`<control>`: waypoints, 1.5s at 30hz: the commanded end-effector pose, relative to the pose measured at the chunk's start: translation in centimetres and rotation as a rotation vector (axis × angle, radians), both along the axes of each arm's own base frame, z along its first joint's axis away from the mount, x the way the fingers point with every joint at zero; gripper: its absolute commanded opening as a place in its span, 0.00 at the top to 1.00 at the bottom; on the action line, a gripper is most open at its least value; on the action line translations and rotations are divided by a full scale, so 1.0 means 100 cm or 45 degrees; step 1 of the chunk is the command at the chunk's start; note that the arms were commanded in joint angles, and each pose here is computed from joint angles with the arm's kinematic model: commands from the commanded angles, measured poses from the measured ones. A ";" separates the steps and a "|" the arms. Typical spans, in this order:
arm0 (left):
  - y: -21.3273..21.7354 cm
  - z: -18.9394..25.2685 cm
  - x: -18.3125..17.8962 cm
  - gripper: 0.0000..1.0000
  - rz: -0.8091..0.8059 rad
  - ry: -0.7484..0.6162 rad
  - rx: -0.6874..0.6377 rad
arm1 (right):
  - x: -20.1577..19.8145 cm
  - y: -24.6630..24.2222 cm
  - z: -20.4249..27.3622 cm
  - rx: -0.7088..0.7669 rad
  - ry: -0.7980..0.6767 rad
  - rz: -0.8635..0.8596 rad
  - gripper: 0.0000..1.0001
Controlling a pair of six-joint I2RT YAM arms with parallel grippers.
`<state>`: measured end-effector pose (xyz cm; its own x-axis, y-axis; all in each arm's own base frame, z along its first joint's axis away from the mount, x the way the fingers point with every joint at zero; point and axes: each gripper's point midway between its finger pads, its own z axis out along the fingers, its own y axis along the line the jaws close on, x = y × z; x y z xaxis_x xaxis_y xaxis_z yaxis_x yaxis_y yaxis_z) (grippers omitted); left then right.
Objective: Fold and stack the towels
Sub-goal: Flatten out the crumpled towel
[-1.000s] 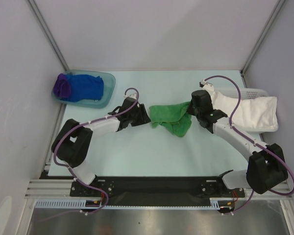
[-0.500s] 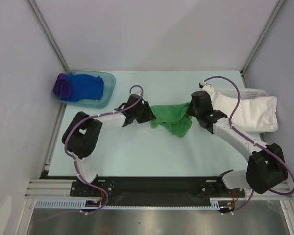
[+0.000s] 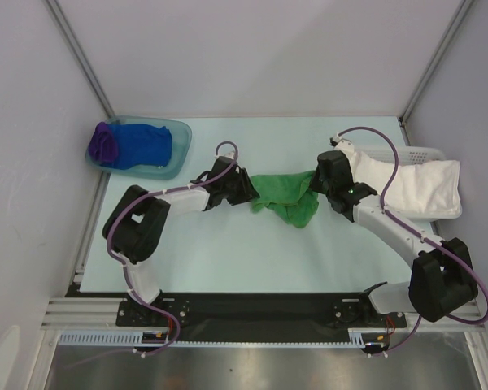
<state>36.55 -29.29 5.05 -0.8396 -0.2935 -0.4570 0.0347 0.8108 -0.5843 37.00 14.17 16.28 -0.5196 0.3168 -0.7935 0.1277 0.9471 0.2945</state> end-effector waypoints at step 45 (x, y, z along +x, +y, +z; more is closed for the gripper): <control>-0.008 0.017 0.004 0.63 -0.030 -0.065 -0.025 | 0.003 0.000 0.013 0.018 -0.063 0.001 1.00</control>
<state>36.32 -29.07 5.23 -0.8399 -0.2766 -0.4669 0.0467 0.8203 -0.5700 37.03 14.18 16.30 -0.5183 0.3175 -0.7941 0.1272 0.9468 0.2955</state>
